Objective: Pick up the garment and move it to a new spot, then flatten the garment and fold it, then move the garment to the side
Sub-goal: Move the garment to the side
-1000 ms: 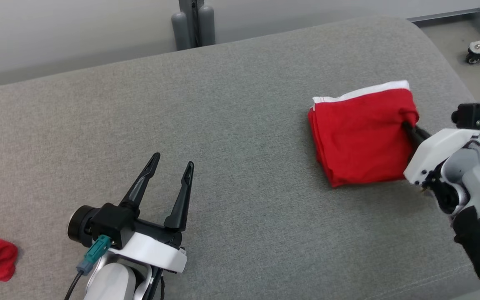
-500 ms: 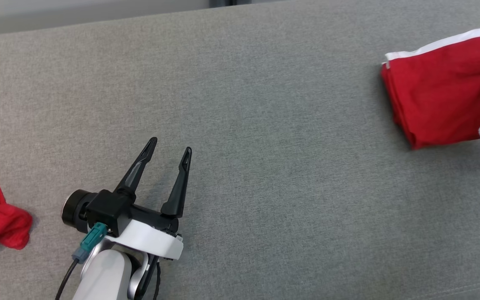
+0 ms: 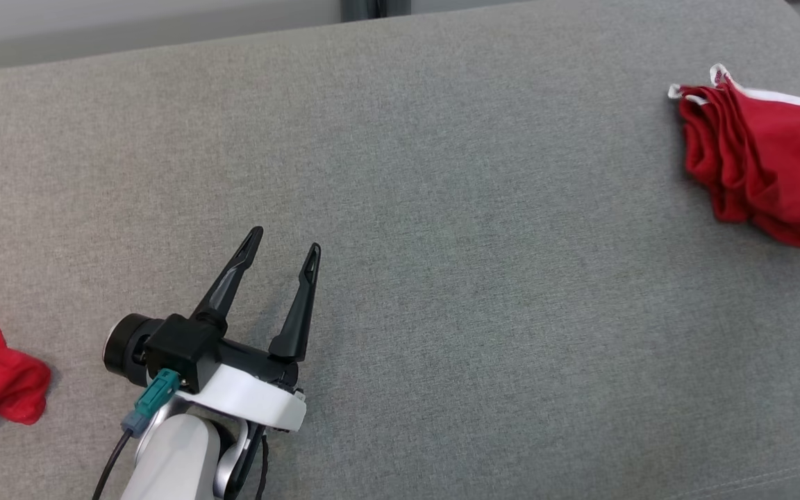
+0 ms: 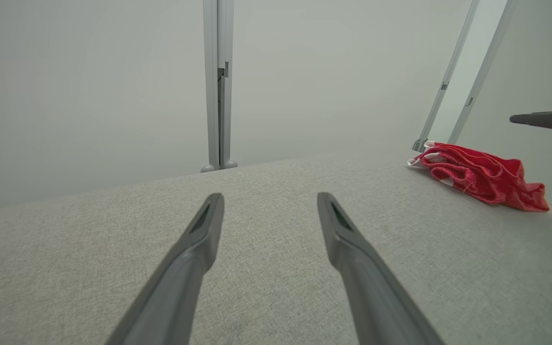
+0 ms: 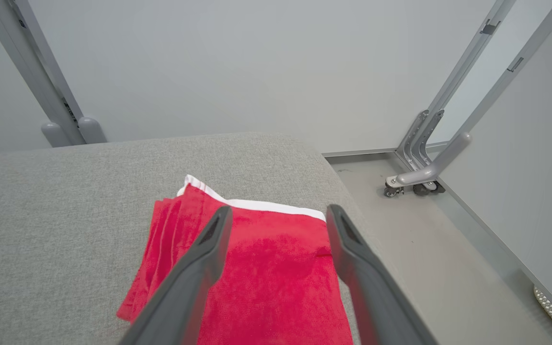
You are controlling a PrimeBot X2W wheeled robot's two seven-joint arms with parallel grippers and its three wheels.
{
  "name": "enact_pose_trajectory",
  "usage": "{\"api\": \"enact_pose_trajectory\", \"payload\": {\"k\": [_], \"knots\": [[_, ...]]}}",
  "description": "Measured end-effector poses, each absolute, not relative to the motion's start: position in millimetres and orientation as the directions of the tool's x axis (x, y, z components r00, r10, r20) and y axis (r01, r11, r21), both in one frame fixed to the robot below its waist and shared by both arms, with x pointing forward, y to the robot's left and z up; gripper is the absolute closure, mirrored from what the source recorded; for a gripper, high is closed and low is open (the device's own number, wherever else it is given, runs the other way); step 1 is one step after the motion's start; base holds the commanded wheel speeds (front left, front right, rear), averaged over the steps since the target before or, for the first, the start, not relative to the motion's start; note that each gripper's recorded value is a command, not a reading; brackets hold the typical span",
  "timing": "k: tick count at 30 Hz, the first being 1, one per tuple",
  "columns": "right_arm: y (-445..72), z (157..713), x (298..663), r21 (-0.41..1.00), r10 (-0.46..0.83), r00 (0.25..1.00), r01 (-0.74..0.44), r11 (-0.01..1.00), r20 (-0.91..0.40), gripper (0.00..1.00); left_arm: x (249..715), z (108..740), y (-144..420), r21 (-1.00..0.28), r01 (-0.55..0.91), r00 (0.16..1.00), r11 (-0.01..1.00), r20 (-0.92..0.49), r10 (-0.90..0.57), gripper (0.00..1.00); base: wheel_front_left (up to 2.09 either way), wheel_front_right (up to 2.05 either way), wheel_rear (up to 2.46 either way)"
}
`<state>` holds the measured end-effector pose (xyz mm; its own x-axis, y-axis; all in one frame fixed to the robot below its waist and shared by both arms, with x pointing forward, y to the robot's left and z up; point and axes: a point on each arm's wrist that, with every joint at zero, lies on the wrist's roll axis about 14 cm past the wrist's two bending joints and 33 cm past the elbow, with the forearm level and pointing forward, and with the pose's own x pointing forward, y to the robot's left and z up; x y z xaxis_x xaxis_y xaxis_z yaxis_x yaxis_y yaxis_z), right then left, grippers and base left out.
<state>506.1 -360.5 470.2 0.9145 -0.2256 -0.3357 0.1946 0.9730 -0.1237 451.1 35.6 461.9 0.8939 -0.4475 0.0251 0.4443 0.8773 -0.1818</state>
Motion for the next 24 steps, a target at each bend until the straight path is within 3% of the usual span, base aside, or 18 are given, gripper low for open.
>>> {"api": "enact_pose_trajectory", "payload": {"k": [8,12,24], "knots": [[-351,511,506,-0.095,-0.193,0.961,0.178,0.98,-0.196,0.0,446,481,42,-0.167,0.431,0.902,0.887,0.064,-0.427,0.0,0.0,0.0,0.0],[-333,551,508,-0.059,-0.132,0.99,0.128,0.99,-0.059,0.0,442,492,55,-0.153,0.401,0.916,0.903,0.085,-0.392,0.0,0.0,0.0,0.0],[-258,569,460,0.035,0.042,0.993,-0.046,0.998,0.111,0.0,412,525,113,-0.129,0.248,0.962,0.96,0.149,-0.228,0.0,0.0,0.0,0.0]]}}
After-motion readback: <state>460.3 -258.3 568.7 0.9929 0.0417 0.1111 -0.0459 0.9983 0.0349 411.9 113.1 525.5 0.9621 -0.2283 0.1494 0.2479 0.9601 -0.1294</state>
